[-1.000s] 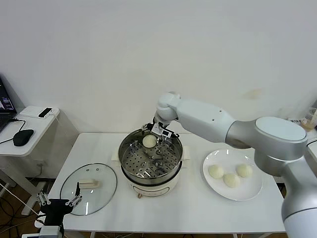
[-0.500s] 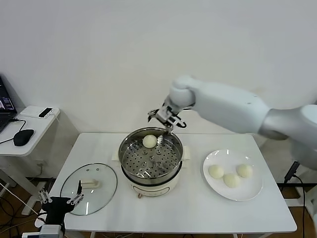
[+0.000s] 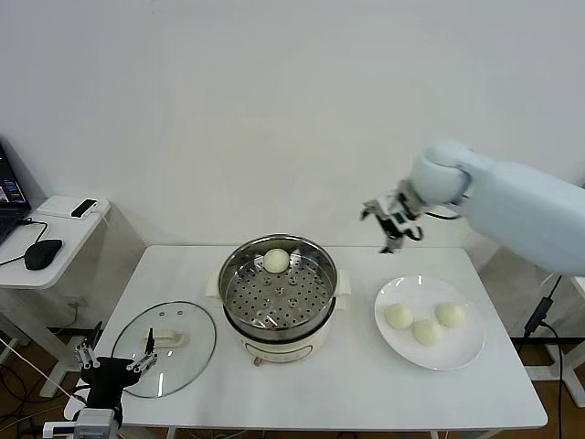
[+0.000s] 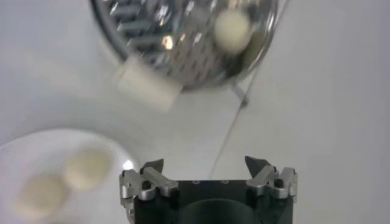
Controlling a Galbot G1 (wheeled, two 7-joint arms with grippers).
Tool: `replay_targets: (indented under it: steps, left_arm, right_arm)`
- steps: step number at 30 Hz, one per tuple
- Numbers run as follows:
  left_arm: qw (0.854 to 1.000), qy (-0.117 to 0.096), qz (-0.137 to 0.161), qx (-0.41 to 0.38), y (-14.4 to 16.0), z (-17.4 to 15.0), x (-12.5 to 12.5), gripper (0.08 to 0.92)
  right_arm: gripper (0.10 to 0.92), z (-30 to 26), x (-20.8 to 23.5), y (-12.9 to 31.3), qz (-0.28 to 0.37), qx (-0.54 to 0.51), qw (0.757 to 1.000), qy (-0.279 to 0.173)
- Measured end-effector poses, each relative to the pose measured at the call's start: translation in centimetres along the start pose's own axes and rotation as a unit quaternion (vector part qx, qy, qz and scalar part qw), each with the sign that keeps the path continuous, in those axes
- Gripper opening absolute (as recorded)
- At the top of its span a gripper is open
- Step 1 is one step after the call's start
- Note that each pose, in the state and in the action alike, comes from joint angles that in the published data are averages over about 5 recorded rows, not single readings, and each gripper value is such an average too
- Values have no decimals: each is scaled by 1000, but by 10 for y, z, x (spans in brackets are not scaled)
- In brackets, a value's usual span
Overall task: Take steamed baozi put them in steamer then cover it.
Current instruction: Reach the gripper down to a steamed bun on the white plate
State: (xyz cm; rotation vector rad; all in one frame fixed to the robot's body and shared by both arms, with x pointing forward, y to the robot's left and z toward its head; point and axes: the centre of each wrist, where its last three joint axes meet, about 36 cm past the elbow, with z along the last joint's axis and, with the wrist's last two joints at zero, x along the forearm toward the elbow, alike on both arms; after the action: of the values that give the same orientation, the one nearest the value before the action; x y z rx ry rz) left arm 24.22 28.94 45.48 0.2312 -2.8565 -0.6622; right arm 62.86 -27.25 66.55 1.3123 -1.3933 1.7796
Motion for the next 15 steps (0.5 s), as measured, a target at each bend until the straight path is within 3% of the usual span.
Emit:
replay_targets:
  steps: [15]
  left_arm:
    - [1000,6,-7,-3,2,4,-1,823]
  right_arm:
    - [823,54,-68,92,-77,-102,992,13]
